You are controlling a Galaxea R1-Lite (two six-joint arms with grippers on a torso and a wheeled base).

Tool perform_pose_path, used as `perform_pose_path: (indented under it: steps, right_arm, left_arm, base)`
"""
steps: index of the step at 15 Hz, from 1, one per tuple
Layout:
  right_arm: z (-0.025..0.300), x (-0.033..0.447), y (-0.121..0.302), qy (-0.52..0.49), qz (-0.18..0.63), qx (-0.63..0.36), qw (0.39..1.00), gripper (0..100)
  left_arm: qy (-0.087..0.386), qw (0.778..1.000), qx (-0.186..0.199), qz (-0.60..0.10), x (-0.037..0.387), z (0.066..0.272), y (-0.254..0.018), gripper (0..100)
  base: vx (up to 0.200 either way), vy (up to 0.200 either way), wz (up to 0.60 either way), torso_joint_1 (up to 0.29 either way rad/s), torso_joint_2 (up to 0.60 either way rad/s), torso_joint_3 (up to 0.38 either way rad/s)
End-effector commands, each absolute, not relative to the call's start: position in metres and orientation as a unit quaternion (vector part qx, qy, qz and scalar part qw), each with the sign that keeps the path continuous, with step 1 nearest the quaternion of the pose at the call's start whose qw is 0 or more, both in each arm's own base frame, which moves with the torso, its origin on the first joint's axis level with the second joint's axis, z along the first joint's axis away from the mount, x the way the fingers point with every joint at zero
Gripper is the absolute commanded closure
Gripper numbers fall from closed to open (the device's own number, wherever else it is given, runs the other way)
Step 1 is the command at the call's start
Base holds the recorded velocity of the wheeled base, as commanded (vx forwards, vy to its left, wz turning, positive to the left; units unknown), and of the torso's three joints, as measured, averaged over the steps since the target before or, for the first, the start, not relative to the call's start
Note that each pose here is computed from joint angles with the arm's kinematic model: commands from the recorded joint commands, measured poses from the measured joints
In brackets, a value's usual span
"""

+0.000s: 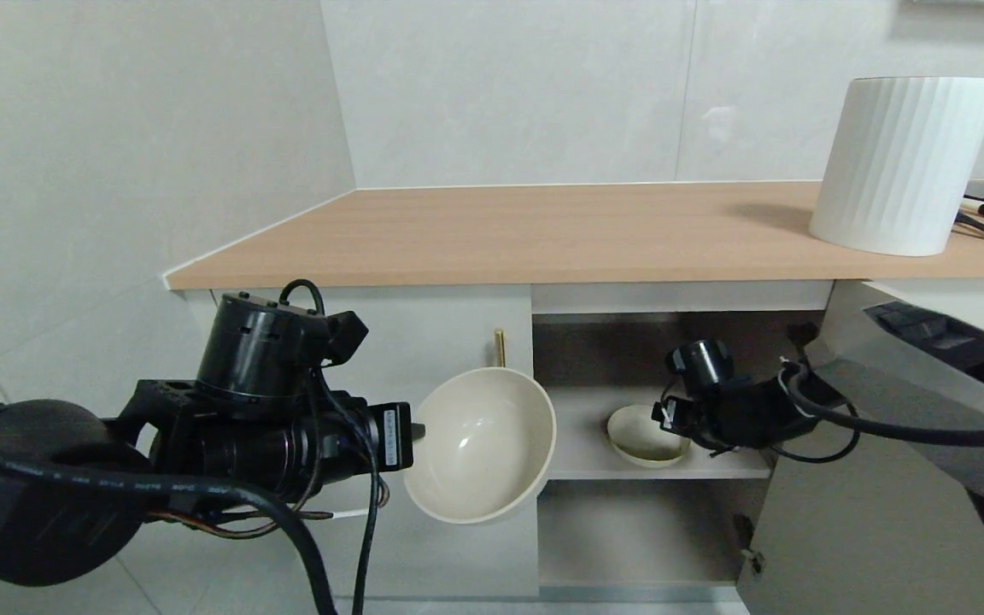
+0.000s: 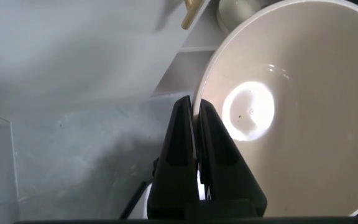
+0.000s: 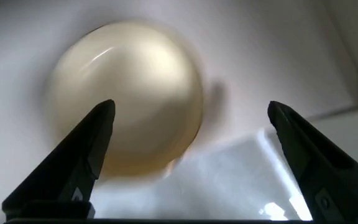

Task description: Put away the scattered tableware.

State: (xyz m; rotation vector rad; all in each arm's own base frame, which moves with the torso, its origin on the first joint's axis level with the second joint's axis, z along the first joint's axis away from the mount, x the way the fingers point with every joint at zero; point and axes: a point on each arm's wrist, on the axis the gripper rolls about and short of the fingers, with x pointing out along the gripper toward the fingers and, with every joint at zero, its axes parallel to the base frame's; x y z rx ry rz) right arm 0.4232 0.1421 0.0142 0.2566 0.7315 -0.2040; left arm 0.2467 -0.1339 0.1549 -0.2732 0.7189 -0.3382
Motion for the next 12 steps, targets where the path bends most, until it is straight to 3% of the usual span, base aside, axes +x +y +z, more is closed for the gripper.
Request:
perform_pose_path:
  steps: [1, 8, 12]
  right_arm:
    - [0.085, 0.374, 0.155, 0.339, -0.012, 0.128, 0.932, 0]
    - [0.180, 0.261, 0.161, 0.341, 0.147, 0.076, 0.925, 0]
    - [0.198, 0.209, 0.178, 0.363, 0.233, 0.049, 0.901, 0]
  left_arm:
    - [0.365, 0.910, -0.120, -0.157, 0.253, 0.143, -0.143, 100]
    - [0.399, 0.907, -0.040, -0.132, 0.252, 0.106, -0.171, 100]
    - [0.395, 0.909, -0.032, -0.130, 0.249, 0.106, -0.176, 100]
  base:
    - [0.000, 0.000, 0.00, 0.000, 0.00, 0.000]
    - [0.000, 0.000, 0.00, 0.000, 0.00, 0.000]
    - [0.000, 0.000, 0.00, 0.000, 0.00, 0.000]
